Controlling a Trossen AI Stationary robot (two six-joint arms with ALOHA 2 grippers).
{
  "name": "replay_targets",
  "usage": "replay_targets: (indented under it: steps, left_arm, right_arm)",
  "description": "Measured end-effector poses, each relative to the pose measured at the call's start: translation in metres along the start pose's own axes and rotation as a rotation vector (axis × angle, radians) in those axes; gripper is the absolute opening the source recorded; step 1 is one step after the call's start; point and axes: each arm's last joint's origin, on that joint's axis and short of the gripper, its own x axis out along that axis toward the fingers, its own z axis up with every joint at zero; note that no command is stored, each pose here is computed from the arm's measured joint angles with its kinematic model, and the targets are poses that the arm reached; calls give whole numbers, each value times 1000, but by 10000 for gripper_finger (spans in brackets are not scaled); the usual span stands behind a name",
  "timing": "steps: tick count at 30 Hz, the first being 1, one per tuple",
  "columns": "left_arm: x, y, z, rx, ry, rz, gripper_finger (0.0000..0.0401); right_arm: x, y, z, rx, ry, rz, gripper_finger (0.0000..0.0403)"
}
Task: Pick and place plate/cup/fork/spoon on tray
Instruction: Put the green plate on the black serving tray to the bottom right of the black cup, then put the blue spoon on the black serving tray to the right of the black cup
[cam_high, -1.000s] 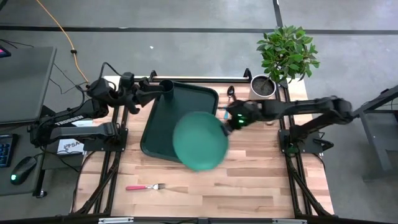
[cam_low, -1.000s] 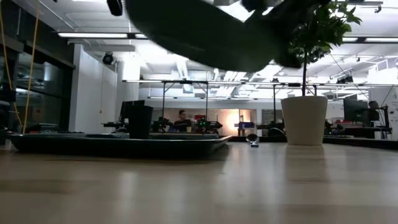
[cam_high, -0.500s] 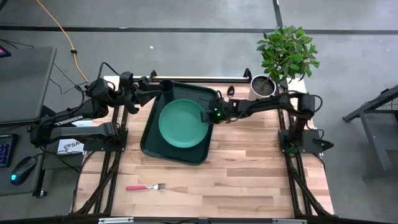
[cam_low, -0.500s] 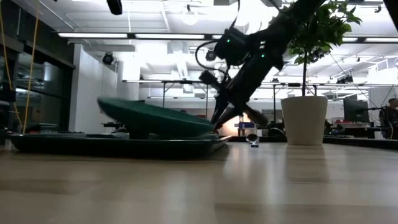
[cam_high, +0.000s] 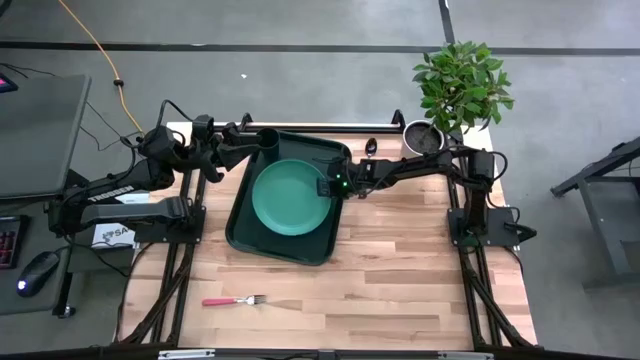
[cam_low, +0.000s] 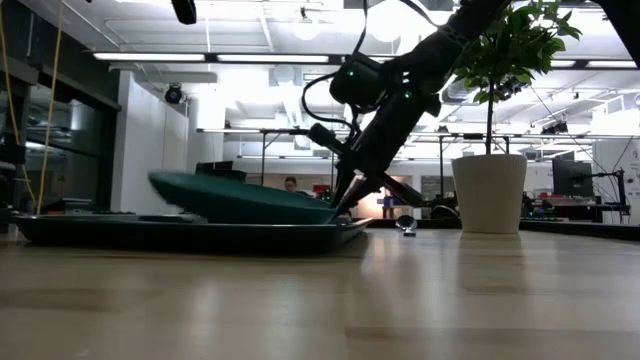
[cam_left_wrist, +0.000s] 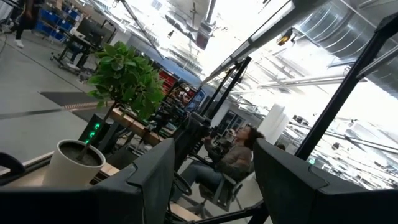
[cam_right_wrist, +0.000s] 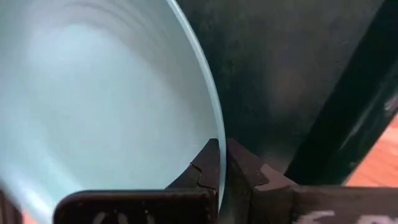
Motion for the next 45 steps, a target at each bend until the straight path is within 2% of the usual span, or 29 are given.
replay_targets:
  steps: [6, 10, 15, 19, 23, 28, 31, 36, 38, 40, 45]
  left_arm:
    - [0, 0, 0, 0, 0, 0, 202]
    - [0, 0, 0, 0, 0, -1, 202]
    - [0, 0, 0, 0, 0, -1, 202]
    - [0, 0, 0, 0, 0, -1, 202]
    - [0, 0, 0, 0, 0, -1, 202]
    - [0, 0, 0, -7, 0, 0, 202]
    - [0, 0, 0, -15, 0, 0, 202]
    - [0, 0, 0, -16, 0, -1, 202]
    - [0, 0, 0, -16, 1, 0, 202]
    - [0, 0, 0, -16, 1, 0, 202]
    - [0, 0, 0, -17, -6, 10, 202]
  right_arm:
    - [0, 1, -1, -11, 43, 18, 15]
    - [0, 2, -1, -12, 28, 28, 62]
    - [-5, 11, 6, -14, -15, 115, 127]
    - [-19, 15, 17, -37, -50, 161, 160]
    - [-29, 12, 25, -64, -67, 134, 171]
    - [-54, 12, 35, -167, -111, 125, 171]
    - [-78, 10, 33, -207, -148, 44, 171]
    - [-102, -6, 8, -197, -201, -236, 171]
    - [-100, -15, -3, -151, -228, -314, 171]
    - [-92, -25, -8, -104, -237, -344, 171]
    - [-67, -53, 9, 36, -366, -390, 171]
